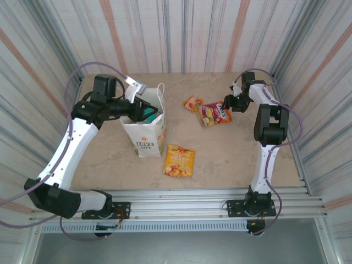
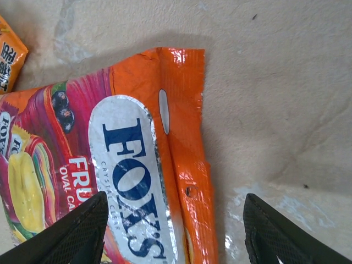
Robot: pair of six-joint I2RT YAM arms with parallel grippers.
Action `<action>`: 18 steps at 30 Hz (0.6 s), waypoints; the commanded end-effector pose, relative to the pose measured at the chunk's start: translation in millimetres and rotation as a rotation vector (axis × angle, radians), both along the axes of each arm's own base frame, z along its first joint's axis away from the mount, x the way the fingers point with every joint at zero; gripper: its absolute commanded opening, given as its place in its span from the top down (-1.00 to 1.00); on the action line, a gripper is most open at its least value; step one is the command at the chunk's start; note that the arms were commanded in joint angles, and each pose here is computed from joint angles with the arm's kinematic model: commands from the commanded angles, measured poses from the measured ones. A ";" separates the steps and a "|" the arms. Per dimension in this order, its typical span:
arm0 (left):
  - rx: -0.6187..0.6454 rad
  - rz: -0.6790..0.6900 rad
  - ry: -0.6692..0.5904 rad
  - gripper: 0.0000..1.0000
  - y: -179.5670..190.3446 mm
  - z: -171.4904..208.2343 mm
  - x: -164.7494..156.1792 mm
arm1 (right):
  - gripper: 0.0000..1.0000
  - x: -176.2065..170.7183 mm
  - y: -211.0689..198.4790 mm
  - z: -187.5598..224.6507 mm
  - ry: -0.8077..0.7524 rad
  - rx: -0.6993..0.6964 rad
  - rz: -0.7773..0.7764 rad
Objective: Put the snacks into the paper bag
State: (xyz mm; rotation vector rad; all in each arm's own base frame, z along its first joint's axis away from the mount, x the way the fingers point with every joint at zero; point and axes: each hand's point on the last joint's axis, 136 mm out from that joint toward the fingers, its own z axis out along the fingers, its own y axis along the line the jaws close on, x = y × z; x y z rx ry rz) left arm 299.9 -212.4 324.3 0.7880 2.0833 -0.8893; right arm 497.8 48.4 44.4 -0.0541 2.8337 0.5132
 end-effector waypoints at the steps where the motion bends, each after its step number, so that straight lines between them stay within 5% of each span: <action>1: -0.028 -0.040 -0.018 -0.09 -5.3 10.1 0.3 | -0.29 -7.8 11.8 -10.7 0.055 0.043 0.035; 9: -0.041 -0.030 -0.023 -0.09 -6.3 10.5 4.1 | -0.16 -8.9 17.1 -22.8 0.080 0.002 0.065; 15: -0.038 -0.023 -0.021 -0.08 -5.5 10.6 4.4 | 0.65 -21.8 22.0 -28.0 0.092 -0.016 0.098; 18: -0.035 -0.013 -0.027 -0.08 -3.6 12.7 3.6 | 0.82 -23.9 20.6 -17.7 0.053 -0.029 0.107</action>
